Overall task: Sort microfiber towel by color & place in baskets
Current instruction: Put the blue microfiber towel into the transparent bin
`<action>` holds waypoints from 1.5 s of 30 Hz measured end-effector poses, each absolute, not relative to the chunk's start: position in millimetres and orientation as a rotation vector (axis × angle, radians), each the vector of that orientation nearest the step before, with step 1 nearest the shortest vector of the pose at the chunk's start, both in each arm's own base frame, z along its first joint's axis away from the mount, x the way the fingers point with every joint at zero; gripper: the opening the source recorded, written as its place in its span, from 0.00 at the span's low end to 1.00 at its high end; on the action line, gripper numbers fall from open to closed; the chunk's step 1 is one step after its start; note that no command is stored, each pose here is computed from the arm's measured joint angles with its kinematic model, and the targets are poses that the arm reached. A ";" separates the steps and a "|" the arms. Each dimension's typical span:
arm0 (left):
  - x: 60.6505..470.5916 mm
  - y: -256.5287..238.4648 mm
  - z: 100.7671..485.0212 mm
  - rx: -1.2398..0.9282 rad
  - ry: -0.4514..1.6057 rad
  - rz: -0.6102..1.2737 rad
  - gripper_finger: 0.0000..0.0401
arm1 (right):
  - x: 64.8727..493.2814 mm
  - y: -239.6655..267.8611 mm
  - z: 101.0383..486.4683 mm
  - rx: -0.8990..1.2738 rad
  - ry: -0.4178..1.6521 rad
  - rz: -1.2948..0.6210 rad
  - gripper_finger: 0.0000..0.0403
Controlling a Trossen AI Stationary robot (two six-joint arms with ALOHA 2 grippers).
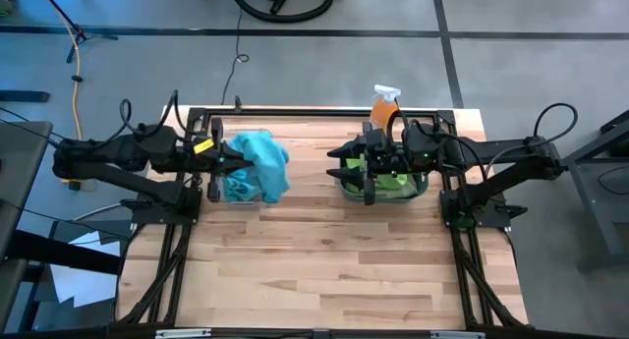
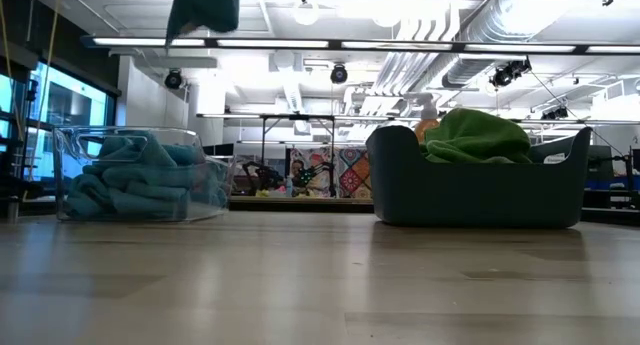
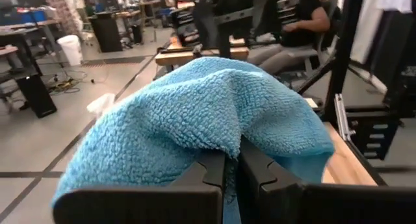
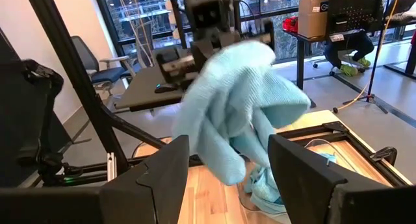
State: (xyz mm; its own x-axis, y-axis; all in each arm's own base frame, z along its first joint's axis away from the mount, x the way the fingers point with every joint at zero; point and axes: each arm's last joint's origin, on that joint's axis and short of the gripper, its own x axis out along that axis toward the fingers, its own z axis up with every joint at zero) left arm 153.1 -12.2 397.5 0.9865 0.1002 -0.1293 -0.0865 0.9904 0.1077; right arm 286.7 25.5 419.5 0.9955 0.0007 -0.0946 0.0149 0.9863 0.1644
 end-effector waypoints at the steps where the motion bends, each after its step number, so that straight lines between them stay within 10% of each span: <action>1: 149.4 -10.6 390.1 0.086 0.124 0.103 0.00 | 286.7 25.5 419.4 0.169 0.095 -0.007 0.52; 20: 87.8 26.5 294.1 0.033 0.411 0.427 0.00 | 287.6 23.3 424.8 0.170 0.028 -0.071 0.52; 36: 150.9 90.8 285.3 -0.003 1.052 0.404 0.00 | 287.9 21.8 428.5 0.176 -0.011 -0.073 0.52; 45: 195.5 112.1 339.8 0.039 0.681 0.298 0.00 | 287.9 21.8 428.3 0.183 -0.010 -0.073 0.52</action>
